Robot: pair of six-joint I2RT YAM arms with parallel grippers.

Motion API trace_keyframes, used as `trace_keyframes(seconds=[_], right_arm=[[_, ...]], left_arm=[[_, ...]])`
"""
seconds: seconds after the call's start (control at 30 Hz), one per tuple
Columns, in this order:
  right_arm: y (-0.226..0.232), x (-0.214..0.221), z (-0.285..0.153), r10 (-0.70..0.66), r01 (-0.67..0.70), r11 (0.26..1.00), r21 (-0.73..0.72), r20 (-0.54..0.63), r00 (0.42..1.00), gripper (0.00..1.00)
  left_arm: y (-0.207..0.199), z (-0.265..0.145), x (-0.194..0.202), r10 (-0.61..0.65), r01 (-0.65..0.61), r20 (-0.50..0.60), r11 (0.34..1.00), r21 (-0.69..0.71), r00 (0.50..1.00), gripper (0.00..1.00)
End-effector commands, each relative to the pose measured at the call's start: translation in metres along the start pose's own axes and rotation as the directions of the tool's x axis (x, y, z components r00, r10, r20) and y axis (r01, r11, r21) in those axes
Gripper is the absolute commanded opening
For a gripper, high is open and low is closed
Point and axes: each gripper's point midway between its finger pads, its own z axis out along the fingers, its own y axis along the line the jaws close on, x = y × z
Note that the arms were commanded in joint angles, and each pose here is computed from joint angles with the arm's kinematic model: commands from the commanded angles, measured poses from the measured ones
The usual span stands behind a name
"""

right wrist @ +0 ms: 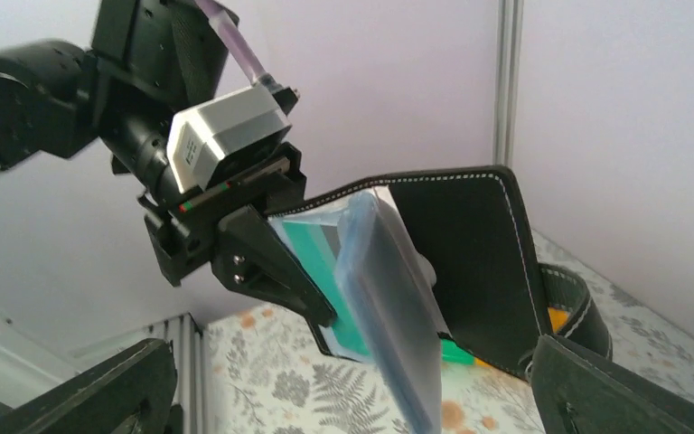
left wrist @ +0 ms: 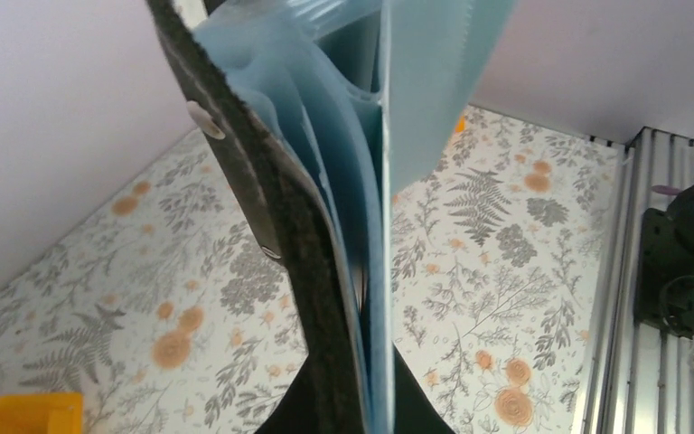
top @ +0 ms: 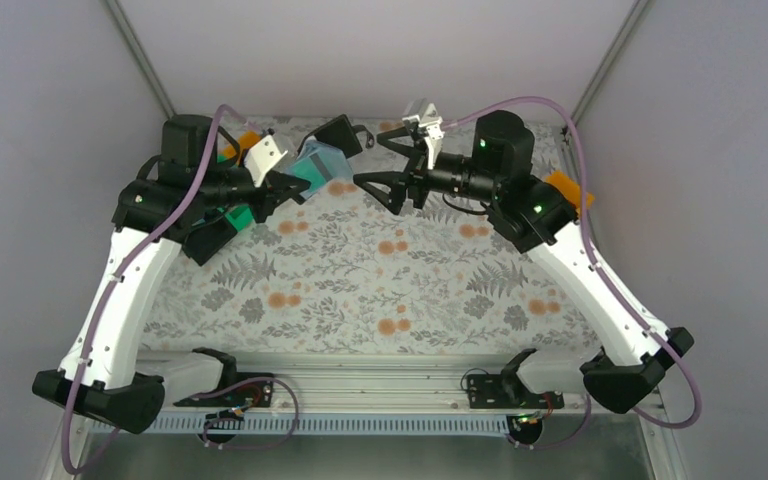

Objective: Take the credit cards out of the card holder

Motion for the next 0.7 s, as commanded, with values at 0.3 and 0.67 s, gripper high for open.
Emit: trace_keyframes(seconds=[0.3, 0.67], right_arm=[[-0.033, 0.023, 0.048, -0.112, 0.114, 0.994, 0.001, -0.139, 0.984, 0.99], [-0.039, 0.031, 0.048, -0.180, 0.184, 0.983, 0.005, -0.185, 0.966, 0.99]], left_arm=[[-0.006, -0.005, 0.000, 0.020, -0.020, 0.008, 1.000, 0.009, 1.000, 0.02], [-0.012, -0.005, 0.005, 0.064, -0.064, -0.011, 0.997, 0.047, 0.998, 0.02]])
